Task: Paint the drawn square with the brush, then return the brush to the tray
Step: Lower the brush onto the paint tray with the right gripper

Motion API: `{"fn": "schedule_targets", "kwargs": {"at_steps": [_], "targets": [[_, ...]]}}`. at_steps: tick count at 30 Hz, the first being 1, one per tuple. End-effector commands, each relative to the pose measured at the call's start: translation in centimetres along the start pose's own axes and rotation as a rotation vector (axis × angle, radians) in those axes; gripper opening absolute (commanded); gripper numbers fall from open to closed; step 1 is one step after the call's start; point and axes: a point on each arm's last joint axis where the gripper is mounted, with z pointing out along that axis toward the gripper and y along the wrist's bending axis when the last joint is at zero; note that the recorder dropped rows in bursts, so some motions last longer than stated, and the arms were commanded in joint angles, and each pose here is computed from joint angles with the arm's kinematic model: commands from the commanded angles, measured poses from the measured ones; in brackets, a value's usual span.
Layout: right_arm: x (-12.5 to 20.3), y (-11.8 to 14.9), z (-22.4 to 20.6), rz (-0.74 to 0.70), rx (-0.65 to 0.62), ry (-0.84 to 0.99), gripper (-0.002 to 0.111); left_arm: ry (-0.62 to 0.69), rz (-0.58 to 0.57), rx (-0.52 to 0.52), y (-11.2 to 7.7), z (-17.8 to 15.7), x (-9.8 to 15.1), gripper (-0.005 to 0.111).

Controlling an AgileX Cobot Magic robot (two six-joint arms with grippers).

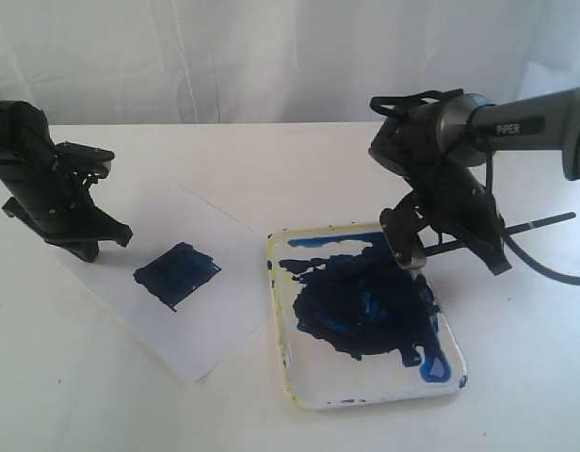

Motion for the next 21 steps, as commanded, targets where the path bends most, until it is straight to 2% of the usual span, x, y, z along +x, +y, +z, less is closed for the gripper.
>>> {"fn": "schedule_targets", "kwargs": {"at_steps": [1,21], "targets": [[-0.72,-0.23,-0.23,0.006,0.044,-0.018,0.0,0.061,0.007,0.002,0.13,0.76,0.74,0.0],[-0.9,-0.34,-0.33,0.031,0.061,-0.026,0.0,0.06,0.013,0.002,0.13,0.76,0.73,0.0]]}}
